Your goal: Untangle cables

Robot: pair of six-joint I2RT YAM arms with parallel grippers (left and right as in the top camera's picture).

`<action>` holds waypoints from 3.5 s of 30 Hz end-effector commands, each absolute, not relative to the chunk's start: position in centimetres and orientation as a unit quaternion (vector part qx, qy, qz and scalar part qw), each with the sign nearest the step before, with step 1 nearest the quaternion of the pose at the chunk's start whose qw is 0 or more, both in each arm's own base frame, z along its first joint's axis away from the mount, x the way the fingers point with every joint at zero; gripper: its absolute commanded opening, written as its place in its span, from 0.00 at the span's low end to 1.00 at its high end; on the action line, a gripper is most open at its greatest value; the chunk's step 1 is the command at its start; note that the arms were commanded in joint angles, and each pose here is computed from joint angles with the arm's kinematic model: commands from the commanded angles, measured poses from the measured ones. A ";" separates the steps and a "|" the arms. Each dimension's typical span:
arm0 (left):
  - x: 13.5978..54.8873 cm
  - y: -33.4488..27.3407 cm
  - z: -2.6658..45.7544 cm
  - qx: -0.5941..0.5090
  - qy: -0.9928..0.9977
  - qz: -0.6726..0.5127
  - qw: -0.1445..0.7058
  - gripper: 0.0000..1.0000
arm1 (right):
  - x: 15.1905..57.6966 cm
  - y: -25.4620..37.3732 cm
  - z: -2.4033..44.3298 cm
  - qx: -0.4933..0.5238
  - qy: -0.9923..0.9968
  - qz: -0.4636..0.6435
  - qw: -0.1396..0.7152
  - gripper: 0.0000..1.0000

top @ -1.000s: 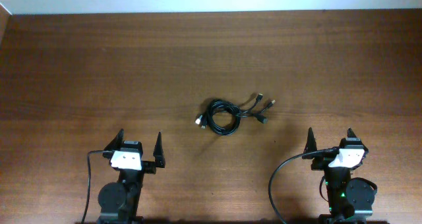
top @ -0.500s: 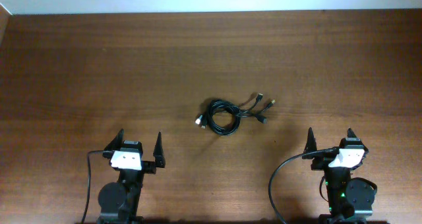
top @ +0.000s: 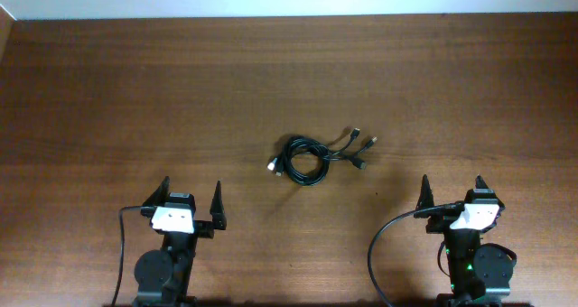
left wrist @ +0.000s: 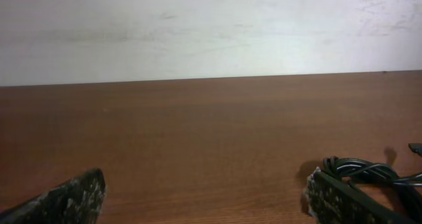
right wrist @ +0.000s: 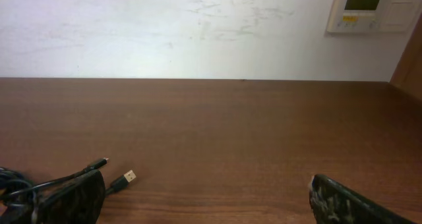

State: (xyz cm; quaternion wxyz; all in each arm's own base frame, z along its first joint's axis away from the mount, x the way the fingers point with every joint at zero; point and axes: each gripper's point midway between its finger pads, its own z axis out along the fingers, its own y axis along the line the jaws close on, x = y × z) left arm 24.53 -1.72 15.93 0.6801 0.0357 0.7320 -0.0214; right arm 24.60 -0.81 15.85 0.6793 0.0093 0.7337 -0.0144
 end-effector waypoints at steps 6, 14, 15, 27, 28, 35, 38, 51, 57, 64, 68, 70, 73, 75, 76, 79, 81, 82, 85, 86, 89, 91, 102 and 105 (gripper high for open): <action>24.6 -1.5 15.7 0.037 0.733 -0.014 0.679 0.99 | 24.6 -1.0 15.5 0.011 0.735 -0.019 0.678 0.99; 24.6 -1.5 15.7 0.037 0.733 -0.014 0.679 0.99 | 24.6 -1.0 15.5 0.011 0.735 -0.019 0.678 0.98; 24.6 -1.5 15.7 0.037 0.733 -0.014 0.679 0.99 | 24.6 -1.0 15.5 0.011 0.735 -0.019 0.678 0.98; 24.6 -1.5 15.7 0.037 0.733 -0.014 0.679 0.99 | 24.6 -1.0 15.5 0.011 0.735 -0.019 0.678 0.98; 24.6 -1.5 15.7 0.037 0.733 -0.014 0.679 0.99 | 24.6 -1.0 15.5 0.011 0.735 -0.019 0.678 0.99; 24.6 -1.5 15.7 0.037 0.733 -0.014 0.679 0.99 | 24.6 -1.0 15.5 0.011 0.735 -0.019 0.678 0.98; 24.6 -1.5 15.7 0.037 0.733 -0.014 0.679 0.99 | 24.6 -1.0 15.5 0.011 0.735 -0.019 0.678 0.98; 21.0 -6.3 25.5 0.120 0.712 -0.134 0.679 0.99 | 24.6 -1.0 15.5 0.011 0.735 -0.019 0.678 0.99; 21.7 -6.6 31.4 0.108 0.806 -0.153 0.561 0.99 | 24.6 -1.0 15.5 0.011 0.735 -0.019 0.678 0.99; 25.5 -10.2 32.2 0.134 0.860 -0.258 0.419 0.99 | 24.6 -1.0 15.5 0.011 0.735 -0.019 0.678 0.98; 29.2 -11.7 28.7 0.138 0.878 -0.285 0.358 1.00 | 24.6 -1.0 15.5 0.011 0.735 -0.019 0.678 0.98; 31.0 -12.9 26.8 0.150 0.887 -0.272 0.341 0.75 | 24.6 -1.0 15.5 0.011 0.735 -0.019 0.678 0.98; 33.6 -14.6 22.1 0.166 0.915 -0.205 0.306 0.65 | 24.6 -1.0 15.5 0.011 0.735 -0.019 0.678 0.98; 34.6 -16.1 17.5 0.182 0.934 -0.165 0.258 0.67 | 24.6 -1.0 15.5 0.011 0.735 -0.019 0.678 0.99; 35.0 -16.6 15.5 0.188 0.941 -0.147 0.239 0.64 | 24.6 -1.0 15.5 0.011 0.735 -0.019 0.678 0.99; 36.5 -18.8 10.5 0.204 0.946 -0.142 0.206 0.66 | 24.6 -1.0 15.5 0.011 0.735 -0.019 0.678 0.99; 37.0 -20.5 8.2 0.219 0.944 -0.146 0.198 0.73 | 24.6 -1.0 15.5 0.011 0.735 -0.019 0.678 0.98; 37.1 -21.0 7.2 0.224 0.944 -0.146 0.193 0.74 | 24.6 -1.0 15.5 0.011 0.735 -0.019 0.678 0.98; 37.7 -21.1 4.2 0.223 0.949 -0.131 0.178 0.65 | 24.6 -1.0 15.5 0.011 0.735 -0.019 0.678 0.99; 37.5 -20.8 2.3 0.222 0.954 -0.122 0.158 0.63 | 24.6 -1.0 15.5 0.011 0.735 -0.019 0.678 0.98; 36.4 -20.5 -1.7 0.219 0.963 -0.116 0.109 0.17 | 24.6 -1.0 15.5 0.011 0.735 -0.019 0.678 0.99; 36.1 -20.4 -1.9 0.202 0.967 -0.118 0.099 0.00 | 24.6 -1.0 15.5 0.011 0.735 -0.019 0.678 0.99; 35.3 -17.0 22.9 0.182 0.931 -0.120 0.292 0.00 | 24.6 -1.0 15.5 0.011 0.735 -0.019 0.678 0.99; 34.1 -13.2 27.1 0.151 0.922 -0.048 0.354 0.00 | 24.6 -1.0 15.5 0.012 0.735 -0.020 0.678 0.98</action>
